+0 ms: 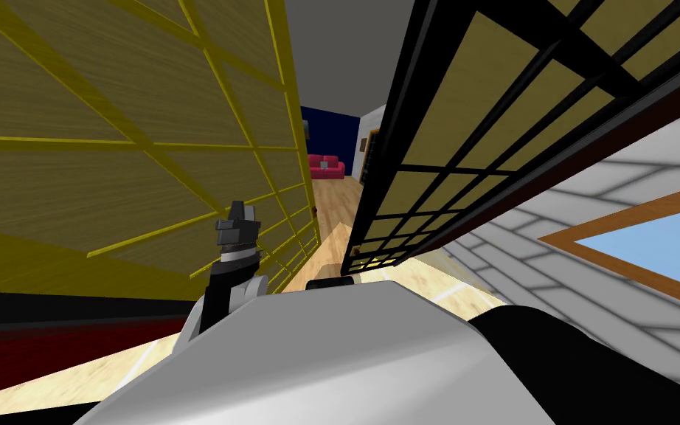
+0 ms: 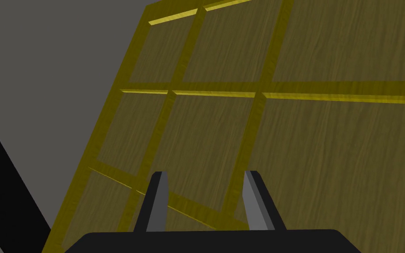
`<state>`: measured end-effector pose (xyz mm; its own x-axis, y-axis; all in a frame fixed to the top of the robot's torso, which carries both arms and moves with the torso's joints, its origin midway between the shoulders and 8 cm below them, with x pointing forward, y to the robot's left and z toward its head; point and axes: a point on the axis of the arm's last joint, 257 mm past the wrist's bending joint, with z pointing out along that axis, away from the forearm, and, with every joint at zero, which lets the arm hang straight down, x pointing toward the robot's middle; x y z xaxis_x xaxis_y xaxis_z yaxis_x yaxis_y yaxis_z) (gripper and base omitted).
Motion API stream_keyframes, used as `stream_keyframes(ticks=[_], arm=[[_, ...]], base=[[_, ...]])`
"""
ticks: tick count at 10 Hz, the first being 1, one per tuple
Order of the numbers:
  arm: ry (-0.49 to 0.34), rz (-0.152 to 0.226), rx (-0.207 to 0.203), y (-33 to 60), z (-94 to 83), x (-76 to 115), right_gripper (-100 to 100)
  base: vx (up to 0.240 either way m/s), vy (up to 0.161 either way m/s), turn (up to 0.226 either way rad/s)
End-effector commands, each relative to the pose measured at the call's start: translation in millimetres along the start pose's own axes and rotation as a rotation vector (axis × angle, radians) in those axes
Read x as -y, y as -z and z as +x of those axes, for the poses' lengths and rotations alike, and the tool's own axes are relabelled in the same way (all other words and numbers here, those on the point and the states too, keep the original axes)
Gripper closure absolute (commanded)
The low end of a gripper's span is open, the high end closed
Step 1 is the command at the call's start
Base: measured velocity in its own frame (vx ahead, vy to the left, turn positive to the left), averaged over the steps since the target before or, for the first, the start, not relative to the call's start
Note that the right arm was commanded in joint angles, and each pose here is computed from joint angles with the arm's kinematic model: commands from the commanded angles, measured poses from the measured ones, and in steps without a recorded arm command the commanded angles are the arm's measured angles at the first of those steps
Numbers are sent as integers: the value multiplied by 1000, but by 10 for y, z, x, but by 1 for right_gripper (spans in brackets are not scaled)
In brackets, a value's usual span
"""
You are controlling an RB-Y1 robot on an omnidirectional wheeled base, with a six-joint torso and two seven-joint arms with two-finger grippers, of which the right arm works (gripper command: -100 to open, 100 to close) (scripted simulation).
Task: Push the door open
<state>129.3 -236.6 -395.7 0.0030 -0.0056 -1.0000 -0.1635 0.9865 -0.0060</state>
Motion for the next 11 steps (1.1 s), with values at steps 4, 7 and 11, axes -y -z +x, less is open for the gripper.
stream_keyframes(ticks=[4,7,11], arm=[[30,-66,-19,-93,56,-175,-100],[36,-94,-23,-152,74,-311,-100],[35,-126,-25,-243,88,-542,-100]], base=[[110,-38,-89],[106,-24,-83],[99,-27,-82]])
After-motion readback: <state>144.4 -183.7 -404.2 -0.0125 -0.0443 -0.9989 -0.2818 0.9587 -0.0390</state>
